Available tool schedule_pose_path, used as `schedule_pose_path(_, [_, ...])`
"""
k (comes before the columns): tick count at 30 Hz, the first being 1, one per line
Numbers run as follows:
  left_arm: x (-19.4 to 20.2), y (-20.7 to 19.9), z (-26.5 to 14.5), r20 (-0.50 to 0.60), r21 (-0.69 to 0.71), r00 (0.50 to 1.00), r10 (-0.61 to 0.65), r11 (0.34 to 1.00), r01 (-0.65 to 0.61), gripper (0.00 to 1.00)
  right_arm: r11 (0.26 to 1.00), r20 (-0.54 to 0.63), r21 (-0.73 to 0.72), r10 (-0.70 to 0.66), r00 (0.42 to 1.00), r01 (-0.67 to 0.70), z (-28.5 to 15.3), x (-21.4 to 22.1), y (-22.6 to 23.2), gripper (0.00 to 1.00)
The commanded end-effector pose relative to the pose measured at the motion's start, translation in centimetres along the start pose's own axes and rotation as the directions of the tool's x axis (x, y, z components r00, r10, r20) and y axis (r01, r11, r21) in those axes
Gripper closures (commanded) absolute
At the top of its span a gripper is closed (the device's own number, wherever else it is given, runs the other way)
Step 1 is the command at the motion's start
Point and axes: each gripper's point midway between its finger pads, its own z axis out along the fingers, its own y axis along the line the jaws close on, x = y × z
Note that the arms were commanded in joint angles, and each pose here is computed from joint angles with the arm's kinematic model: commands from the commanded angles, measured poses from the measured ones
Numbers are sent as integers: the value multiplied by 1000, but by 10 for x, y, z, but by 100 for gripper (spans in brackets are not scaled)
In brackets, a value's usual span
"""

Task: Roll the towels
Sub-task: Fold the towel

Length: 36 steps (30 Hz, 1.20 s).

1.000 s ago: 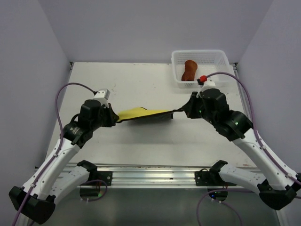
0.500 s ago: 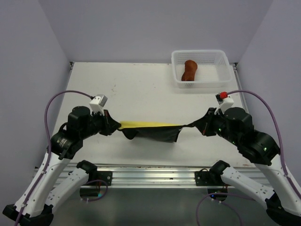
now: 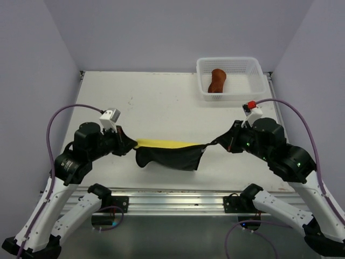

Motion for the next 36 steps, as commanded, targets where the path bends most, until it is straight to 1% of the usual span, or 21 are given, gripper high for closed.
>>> schedule_pose_path(1, [0, 13, 12, 14, -50, 1000, -24, 998, 24, 100, 999, 31, 10, 31, 999, -31, 22, -11, 4, 100])
schedule_pose_path(2, [-1, 19, 16, 19, -77, 999, -28, 997, 29, 100, 999, 43, 10, 33, 999, -33, 28, -14, 6, 100])
schedule_pose_path(3, [-6, 20, 20, 38, -81, 999, -22, 996, 25, 100, 999, 31, 37, 32, 999, -33, 38, -14, 3, 100])
schedule_pose_path(7, [-9, 42, 43, 24, -178, 999, -22, 984, 26, 100, 994, 50, 100, 28, 998, -32, 65, -25, -1, 100])
schedule_pose_path(8, [-12, 51, 47, 30, -219, 1000, -9, 976, 15, 100, 992, 78, 126, 21, 997, -30, 71, -32, -4, 100])
schedule_pose_path(10, [-18, 60, 61, 21, -255, 1000, 3, 967, 2, 100, 988, 103, 151, 13, 995, -28, 79, -42, -5, 100])
schedule_pose_path(11, [-21, 66, 66, 20, -281, 1000, 20, 960, -14, 100, 984, 96, 176, -3, 995, -14, 91, -44, -8, 100])
schedule_pose_path(13, [-30, 67, 77, 27, -286, 999, 39, 958, -29, 100, 977, 113, 212, -20, 993, -5, 101, -53, -9, 100])
schedule_pose_path(14, [-30, 78, 87, 4, -329, 999, 43, 944, -40, 100, 974, 109, 228, -31, 994, 6, 111, -57, -9, 100])
schedule_pose_path(17, [-42, 84, 108, -10, -347, 998, 57, 936, -57, 100, 960, 123, 279, -45, 991, 9, 133, -70, -13, 100])
schedule_pose_path(18, [-50, 85, 113, 10, -342, 998, 64, 938, -57, 100, 959, 128, 284, -49, 991, 11, 138, -74, -13, 100])
schedule_pose_path(20, [-59, 87, 123, 13, -336, 997, 72, 940, -63, 100, 955, 136, 295, -50, 989, 7, 150, -83, -17, 100])
schedule_pose_path(22, [-74, 99, 131, 36, -353, 998, 58, 935, -42, 100, 958, 114, 288, -36, 993, 2, 166, -89, -17, 100])
schedule_pose_path(23, [-76, 97, 135, 28, -318, 998, 51, 947, -40, 100, 954, 113, 299, -33, 993, -2, 169, -95, -22, 100])
schedule_pose_path(25, [-94, 101, 134, 57, -309, 997, 49, 951, -29, 100, 955, 118, 298, -37, 992, 0, 175, -105, -21, 100])
schedule_pose_path(28, [-110, 96, 134, 69, -274, 995, 72, 960, -51, 100, 958, 143, 286, -67, 987, 24, 168, -119, -15, 100])
schedule_pose_path(31, [-119, 73, 129, 72, -172, 991, 116, 980, -102, 100, 971, 148, 235, -90, 985, 53, 150, -127, -1, 100])
schedule_pose_path(32, [-118, 61, 127, 66, -117, 988, 138, 985, -129, 100, 976, 129, 207, -99, 987, 71, 144, -123, 4, 100])
schedule_pose_path(34, [-118, 49, 116, 79, -74, 984, 159, 985, -153, 100, 983, 122, 162, -112, 986, 91, 132, -120, 11, 100])
schedule_pose_path(36, [-110, 42, 109, 72, -37, 981, 178, 984, -176, 100, 988, 109, 104, -129, 986, 118, 110, -113, 20, 100])
